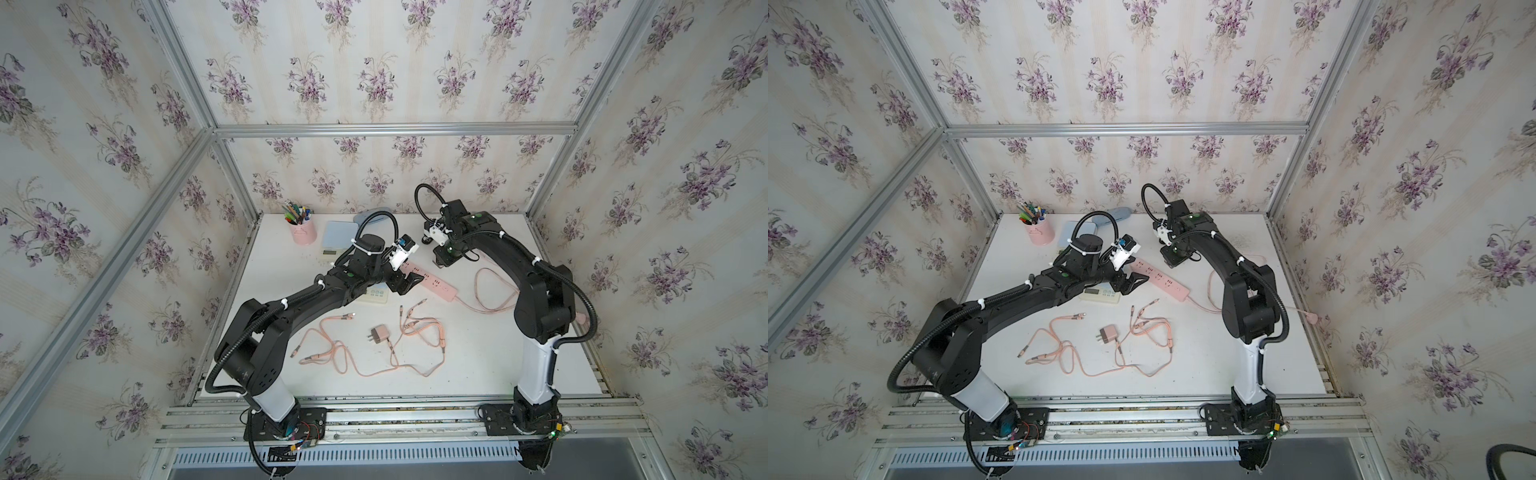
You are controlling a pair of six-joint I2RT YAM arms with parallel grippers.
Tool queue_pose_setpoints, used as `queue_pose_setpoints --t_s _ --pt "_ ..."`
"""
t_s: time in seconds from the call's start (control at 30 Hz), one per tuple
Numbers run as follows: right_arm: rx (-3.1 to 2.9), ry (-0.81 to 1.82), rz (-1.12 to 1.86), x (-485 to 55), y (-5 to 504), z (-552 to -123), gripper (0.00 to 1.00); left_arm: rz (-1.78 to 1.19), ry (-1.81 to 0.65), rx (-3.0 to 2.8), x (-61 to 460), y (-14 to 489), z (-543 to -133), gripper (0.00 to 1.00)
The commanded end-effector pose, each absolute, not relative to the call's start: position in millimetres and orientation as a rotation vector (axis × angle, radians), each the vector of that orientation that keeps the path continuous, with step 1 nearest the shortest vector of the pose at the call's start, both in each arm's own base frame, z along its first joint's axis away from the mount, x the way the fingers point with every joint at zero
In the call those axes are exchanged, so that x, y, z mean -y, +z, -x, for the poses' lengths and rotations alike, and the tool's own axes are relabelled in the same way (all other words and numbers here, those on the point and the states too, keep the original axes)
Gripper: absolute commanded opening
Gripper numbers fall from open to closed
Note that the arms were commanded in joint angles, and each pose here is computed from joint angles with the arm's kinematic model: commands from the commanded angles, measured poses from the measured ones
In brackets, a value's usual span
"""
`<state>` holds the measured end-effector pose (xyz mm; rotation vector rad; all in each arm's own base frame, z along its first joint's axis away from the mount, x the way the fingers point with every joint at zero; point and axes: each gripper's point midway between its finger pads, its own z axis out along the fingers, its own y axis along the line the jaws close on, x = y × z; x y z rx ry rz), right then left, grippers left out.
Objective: Charge the electronic scale
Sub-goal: Pick up the plug from the center of the board, then insert the plug into the socket.
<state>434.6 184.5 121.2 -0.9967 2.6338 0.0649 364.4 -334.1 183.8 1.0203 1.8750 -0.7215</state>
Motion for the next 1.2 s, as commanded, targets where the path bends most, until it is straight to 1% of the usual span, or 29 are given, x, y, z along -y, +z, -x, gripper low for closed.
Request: queue_pose_setpoints --t_s 0.0,0.17,0.33,0.63,0.97,1.17 --pt "-2.609 0.021 1.151 -184 115 -439 0.0 -1.007 -0.797 -1.939 341 174 -363 0.85" --pt "-2.593 0.085 1.215 -190 110 -433 0.0 -0.986 -0.839 -1.979 346 164 -367 0.85" --pt "-2.587 0.171 1.235 -194 106 -418 0.0 -0.963 -0.847 -2.026 345 148 -367 0.84" --pt "-2.522 0.183 1.261 -190 99 -401 0.0 -0.924 -0.858 -2.069 344 129 -368 0.78" --pt "-2.528 0.168 1.276 -177 82 -402 0.0 -0.914 -0.88 -2.09 346 120 -368 0.76" --pt "-2.529 0.24 1.297 -185 80 -397 0.0 -0.911 -0.887 -2.096 347 118 -369 0.76"
